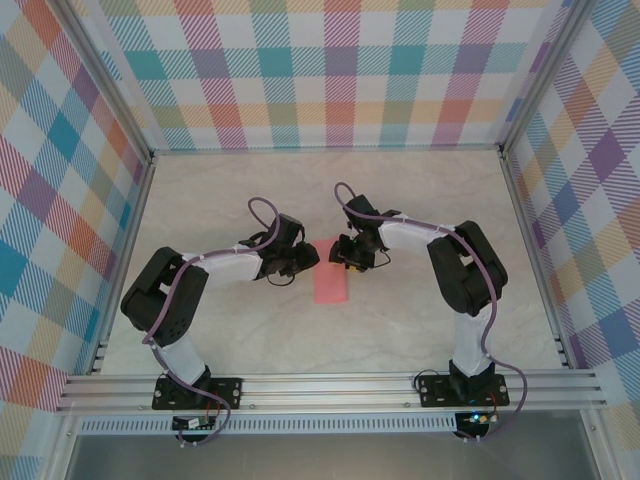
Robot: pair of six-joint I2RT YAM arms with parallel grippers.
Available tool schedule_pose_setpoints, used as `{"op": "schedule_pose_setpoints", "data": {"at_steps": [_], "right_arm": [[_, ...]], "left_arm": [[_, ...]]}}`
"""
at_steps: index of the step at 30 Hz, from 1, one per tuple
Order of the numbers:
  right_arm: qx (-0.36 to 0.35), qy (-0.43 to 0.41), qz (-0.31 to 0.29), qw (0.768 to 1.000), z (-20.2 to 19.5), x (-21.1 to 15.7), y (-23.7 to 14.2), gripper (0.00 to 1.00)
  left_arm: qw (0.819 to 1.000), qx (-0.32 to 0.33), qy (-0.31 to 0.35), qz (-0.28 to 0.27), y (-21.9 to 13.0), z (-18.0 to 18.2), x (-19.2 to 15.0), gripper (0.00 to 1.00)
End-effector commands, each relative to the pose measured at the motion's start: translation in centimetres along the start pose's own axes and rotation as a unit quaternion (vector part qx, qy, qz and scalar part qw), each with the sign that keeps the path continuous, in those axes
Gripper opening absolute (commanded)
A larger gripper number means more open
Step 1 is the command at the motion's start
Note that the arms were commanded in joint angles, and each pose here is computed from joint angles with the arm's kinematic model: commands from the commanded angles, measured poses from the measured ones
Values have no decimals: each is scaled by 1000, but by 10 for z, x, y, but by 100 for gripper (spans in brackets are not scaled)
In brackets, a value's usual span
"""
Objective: Fold a paper plane with a square sheet of paper (pick it up from the middle)
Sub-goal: Hold the square sheet of paper at the center of the table.
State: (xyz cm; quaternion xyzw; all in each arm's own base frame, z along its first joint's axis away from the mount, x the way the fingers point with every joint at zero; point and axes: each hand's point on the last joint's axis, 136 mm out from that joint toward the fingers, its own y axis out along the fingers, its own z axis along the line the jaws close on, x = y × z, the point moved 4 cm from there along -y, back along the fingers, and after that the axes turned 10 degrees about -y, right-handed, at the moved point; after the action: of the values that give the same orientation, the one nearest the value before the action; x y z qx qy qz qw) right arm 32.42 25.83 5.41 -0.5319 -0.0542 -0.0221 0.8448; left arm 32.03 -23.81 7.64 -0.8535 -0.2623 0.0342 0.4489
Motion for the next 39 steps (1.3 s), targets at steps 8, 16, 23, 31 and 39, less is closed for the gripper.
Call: {"op": "schedule_pose_setpoints", "data": {"at_steps": [8,16,23,31,39], "right_arm": [[-106,5,37,994,-55,-16,37,47],[-110,9,41,993,-58,-17,40,47],[-112,10,43,993,-59,-18,42,47],[-114,11,45,992,-60,-19,43,47],[-104,11,42,994,-56,-17,38,47]], "left_arm": [[999,-20,9,26,13,-16,-7,30],[999,-34,10,35,16,-21,-8,28],[998,-31,10,48,23,-19,-11,23],[998,-16,9,55,29,-13,-14,19],[998,22,5,59,32,2,-17,16]]}}
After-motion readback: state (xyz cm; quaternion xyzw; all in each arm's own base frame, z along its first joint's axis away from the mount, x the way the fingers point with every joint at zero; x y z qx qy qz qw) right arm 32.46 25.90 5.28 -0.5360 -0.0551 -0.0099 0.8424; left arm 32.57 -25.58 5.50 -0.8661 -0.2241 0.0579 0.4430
